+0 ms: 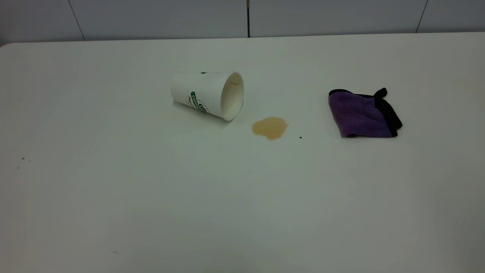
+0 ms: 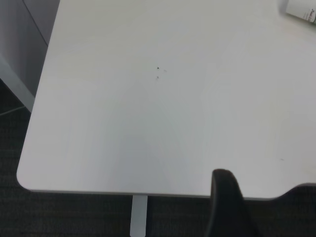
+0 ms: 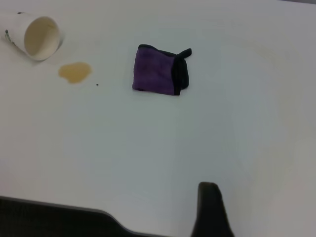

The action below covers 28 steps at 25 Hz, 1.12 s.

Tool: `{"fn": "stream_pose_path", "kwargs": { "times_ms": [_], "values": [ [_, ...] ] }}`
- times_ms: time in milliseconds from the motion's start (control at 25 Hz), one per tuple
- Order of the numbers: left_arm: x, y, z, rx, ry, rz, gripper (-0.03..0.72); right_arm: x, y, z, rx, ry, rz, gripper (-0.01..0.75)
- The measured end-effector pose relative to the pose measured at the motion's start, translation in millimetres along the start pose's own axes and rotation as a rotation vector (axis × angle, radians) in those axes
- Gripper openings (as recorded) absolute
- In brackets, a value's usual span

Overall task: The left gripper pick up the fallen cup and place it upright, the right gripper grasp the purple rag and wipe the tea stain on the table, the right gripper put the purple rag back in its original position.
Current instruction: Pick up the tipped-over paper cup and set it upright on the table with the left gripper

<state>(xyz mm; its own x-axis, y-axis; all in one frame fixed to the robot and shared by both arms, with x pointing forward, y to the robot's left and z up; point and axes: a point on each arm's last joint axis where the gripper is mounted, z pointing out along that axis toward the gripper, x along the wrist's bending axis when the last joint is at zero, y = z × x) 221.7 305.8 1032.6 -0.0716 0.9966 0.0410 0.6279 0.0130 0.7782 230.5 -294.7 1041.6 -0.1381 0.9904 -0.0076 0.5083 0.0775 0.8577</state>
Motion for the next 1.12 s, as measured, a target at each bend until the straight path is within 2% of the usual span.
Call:
{"fn": "stream_pose_path", "kwargs": {
  "times_ms": [400,560,680,760,920,1120],
  "values": [
    [0,1,1,0.009,0.000,0.008,0.462,0,0,0,0.000,0.000,0.000,0.560],
    [-1,15,12,0.100,-0.002,0.028,0.458,0,0,0,0.000,0.000,0.000,0.560],
    [-2,38,28,0.166,-0.009,0.037,0.445,0,0,0,0.000,0.000,0.000,0.560],
    [-4,58,44,0.176,-0.025,0.033,0.436,0,0,0,0.000,0.000,0.000,0.560],
    [-12,90,91,0.253,-0.096,0.046,0.429,0,0,0,0.000,0.000,0.000,0.560],
    [-16,121,155,0.379,-0.118,0.092,0.429,0,0,0,0.000,0.000,0.000,0.560]
  ]
}}
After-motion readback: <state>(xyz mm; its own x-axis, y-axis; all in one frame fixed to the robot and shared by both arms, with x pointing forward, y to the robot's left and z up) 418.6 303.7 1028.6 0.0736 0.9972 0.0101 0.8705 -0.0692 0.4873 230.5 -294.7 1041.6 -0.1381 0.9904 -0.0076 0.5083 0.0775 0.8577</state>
